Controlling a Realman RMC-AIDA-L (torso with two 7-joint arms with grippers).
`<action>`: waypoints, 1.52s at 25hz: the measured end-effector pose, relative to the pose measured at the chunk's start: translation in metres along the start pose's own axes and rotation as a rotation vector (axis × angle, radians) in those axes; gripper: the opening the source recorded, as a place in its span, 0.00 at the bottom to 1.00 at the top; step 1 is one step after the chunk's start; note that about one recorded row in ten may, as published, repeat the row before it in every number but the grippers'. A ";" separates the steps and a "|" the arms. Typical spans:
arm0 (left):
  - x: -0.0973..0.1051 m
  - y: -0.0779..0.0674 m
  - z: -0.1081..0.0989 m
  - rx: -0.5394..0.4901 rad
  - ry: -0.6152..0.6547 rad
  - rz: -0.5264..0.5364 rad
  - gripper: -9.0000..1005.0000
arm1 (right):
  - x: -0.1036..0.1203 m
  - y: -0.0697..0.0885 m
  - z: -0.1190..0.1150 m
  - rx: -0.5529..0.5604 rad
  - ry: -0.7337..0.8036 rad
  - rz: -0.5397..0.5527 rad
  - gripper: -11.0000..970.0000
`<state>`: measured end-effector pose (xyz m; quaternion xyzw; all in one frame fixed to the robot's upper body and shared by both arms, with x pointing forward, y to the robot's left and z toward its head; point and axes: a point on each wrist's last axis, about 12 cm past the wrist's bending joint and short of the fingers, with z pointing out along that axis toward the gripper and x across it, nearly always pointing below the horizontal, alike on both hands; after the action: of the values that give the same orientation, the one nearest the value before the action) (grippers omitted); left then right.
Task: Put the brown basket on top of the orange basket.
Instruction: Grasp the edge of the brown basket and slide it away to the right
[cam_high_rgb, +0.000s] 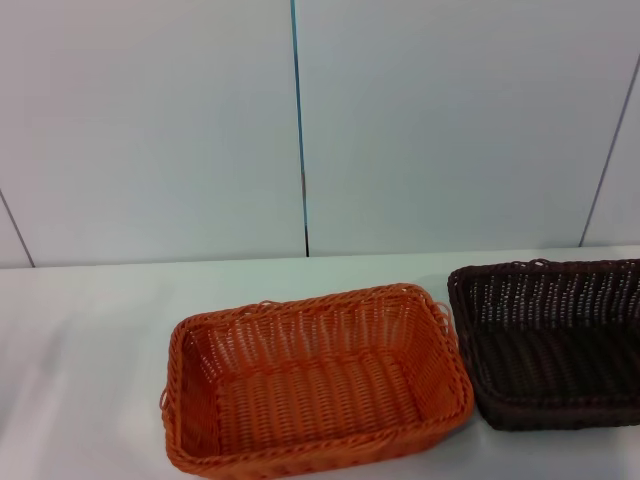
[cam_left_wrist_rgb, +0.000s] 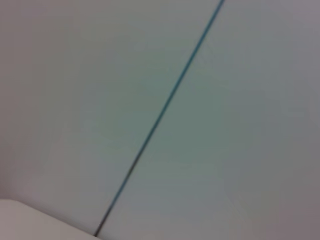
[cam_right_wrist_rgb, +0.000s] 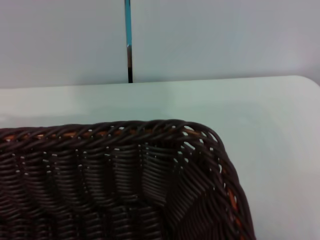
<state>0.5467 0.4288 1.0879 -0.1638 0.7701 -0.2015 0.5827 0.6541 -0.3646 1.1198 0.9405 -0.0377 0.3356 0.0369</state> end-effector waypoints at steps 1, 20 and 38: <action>0.000 0.001 -0.001 -0.002 -0.003 -0.002 0.88 | 0.000 0.000 0.001 -0.001 0.002 0.001 0.89; 0.000 0.007 -0.006 -0.024 -0.017 -0.019 0.88 | 0.002 -0.002 0.002 -0.012 0.022 -0.019 0.71; 0.002 0.007 -0.007 -0.027 -0.018 -0.025 0.88 | -0.009 -0.010 0.011 -0.013 0.003 -0.062 0.36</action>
<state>0.5397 0.4350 1.0846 -0.1833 0.7654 -0.1968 0.5846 0.6551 -0.3555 1.1057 0.9405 -0.0107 0.3353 0.0534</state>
